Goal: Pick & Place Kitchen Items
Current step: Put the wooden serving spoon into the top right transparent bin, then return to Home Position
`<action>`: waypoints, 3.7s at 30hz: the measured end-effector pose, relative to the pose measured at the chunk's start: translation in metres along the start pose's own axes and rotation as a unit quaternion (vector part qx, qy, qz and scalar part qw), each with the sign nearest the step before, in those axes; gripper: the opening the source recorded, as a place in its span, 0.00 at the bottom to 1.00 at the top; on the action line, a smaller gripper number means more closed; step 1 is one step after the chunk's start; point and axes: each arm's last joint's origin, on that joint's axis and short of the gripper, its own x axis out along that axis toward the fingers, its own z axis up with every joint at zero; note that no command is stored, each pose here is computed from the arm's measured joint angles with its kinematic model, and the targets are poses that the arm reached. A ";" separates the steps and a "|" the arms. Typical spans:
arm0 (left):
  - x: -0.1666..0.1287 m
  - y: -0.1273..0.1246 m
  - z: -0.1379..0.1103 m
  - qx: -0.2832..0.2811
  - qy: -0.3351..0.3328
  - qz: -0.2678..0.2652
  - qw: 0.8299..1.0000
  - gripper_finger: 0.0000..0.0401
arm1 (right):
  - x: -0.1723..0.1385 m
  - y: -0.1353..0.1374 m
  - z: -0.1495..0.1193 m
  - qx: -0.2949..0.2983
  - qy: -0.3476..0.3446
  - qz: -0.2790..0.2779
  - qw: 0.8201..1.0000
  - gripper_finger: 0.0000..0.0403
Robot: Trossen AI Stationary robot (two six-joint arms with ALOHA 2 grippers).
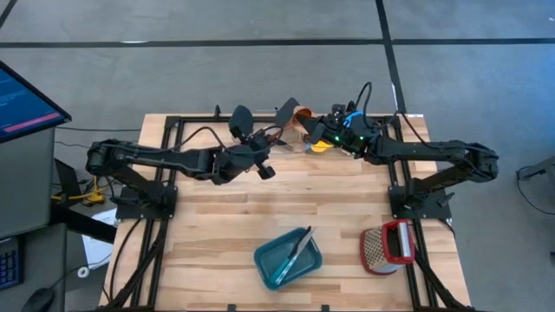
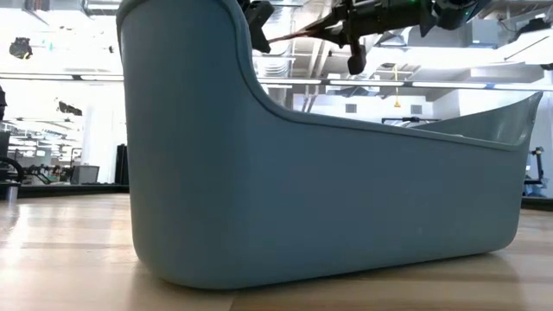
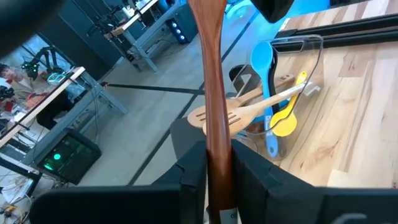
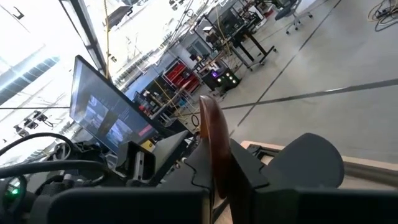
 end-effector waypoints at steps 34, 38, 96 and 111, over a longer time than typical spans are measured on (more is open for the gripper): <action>-0.011 0.019 0.006 -0.023 -0.004 0.060 0.998 0.38 | -0.103 -0.038 0.062 -0.103 0.043 -0.314 0.943 0.02; -0.011 0.019 0.006 -0.023 -0.004 0.060 0.998 0.38 | -0.104 -0.047 0.062 -0.104 0.055 -0.345 0.931 0.02; -0.011 0.018 0.005 -0.017 0.001 0.058 0.998 0.37 | -0.137 -0.033 0.106 -0.085 -0.001 -0.187 0.979 0.31; -0.012 0.011 0.007 -0.027 -0.028 -0.060 0.997 0.26 | -0.130 0.011 0.083 -0.126 0.063 0.020 0.990 0.01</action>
